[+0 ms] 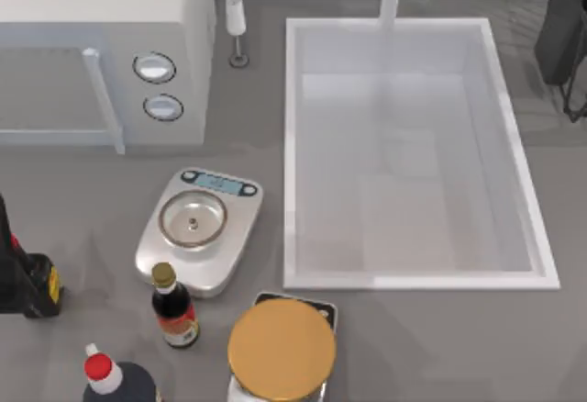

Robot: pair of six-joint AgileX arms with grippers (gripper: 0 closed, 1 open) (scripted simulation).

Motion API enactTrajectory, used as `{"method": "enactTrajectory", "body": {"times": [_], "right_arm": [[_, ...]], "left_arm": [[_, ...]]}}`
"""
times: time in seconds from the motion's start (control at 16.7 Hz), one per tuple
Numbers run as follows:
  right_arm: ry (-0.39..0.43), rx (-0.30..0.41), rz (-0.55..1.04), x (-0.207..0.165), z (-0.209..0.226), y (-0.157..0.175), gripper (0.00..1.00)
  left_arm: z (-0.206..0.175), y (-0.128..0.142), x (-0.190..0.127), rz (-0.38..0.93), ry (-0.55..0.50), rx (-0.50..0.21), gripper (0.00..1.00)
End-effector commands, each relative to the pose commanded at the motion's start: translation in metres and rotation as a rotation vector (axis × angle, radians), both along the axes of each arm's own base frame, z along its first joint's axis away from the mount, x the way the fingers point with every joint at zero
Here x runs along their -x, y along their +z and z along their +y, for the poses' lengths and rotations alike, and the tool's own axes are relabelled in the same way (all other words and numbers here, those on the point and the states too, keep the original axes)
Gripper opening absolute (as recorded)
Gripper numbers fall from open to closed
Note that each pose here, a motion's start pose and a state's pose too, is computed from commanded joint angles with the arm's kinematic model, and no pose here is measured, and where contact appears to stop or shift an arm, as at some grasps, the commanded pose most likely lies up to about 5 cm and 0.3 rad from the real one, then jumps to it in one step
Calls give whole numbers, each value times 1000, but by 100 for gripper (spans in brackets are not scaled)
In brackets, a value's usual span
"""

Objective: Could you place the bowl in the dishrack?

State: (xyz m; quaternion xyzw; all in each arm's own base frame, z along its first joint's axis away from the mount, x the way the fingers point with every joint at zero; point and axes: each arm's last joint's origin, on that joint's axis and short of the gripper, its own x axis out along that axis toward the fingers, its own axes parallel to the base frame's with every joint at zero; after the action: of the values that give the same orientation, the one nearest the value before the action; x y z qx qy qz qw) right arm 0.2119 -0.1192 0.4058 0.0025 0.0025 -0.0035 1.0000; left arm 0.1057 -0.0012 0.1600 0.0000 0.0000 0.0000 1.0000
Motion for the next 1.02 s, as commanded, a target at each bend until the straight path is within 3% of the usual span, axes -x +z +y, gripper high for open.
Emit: {"method": "enactTrajectory", "body": {"times": [0.18, 0.54, 0.78, 1.02], "right_arm": [[-2, -2, 4, -48, -15, -31, 0], [-2, 13, -23, -138, -12, -126, 0], [-3, 7, -10, -164, 7, -177, 0], [-3, 5, -5, -167, 11, -187, 0]], "left_arm": [[0, 0, 0, 0, 0, 0, 100], [0, 0, 0, 0, 0, 0, 100], [0, 0, 0, 0, 0, 0, 100], [0, 0, 0, 0, 0, 0, 100]]}}
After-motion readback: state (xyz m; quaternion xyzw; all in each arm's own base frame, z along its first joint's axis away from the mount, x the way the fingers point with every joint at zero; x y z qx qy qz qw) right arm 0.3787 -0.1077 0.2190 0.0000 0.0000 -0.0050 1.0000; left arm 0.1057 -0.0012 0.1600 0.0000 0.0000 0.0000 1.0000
